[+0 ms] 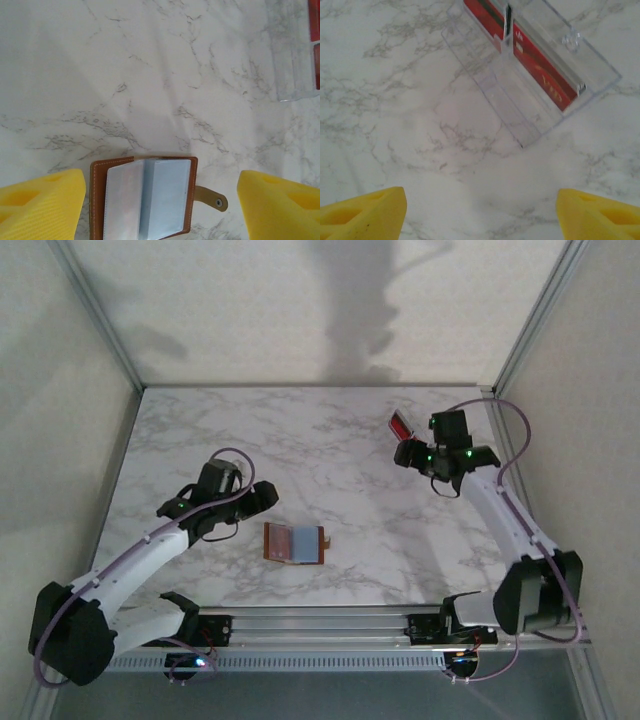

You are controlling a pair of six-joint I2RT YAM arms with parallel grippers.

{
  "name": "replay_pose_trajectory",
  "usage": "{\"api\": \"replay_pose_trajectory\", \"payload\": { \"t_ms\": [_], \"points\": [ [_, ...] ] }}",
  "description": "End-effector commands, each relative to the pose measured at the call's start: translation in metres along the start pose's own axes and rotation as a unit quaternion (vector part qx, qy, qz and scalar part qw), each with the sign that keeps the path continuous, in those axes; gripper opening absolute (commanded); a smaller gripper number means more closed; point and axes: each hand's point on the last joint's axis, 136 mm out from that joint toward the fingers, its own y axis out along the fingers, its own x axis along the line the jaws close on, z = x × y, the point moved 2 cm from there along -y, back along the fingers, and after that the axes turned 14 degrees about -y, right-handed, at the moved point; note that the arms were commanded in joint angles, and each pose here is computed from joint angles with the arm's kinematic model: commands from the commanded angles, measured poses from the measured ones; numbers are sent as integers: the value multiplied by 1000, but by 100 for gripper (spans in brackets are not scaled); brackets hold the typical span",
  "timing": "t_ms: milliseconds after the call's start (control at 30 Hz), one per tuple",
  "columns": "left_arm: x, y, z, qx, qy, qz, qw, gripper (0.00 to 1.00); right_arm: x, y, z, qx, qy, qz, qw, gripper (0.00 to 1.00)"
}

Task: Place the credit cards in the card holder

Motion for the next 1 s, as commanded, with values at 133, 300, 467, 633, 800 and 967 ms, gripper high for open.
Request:
{"api": "replay_pose_trajectory", "payload": {
  "t_ms": [133,300,467,633,800,967],
  "points": [
    [1,12,2,27,28,-22,999,79,-43,20,-54,-12,10,-21,1000,79],
    [8,24,1,38,28,-38,998,67,-66,53,-74,-4,24,-54,998,69],
    [7,34,-2,51,26,-41,997,51,-70,89,-73,24,2,-83,996,58],
    [5,39,-5,55,25,-44,997,50,-65,112,-70,46,1,-122,991,49],
    [8,36,-3,56,21,-45,997,50,-46,112,-70,34,2,-192,981,40],
    [15,31,0,55,20,-50,997,50,-35,113,-64,37,-7,-227,973,36]
  ]
}}
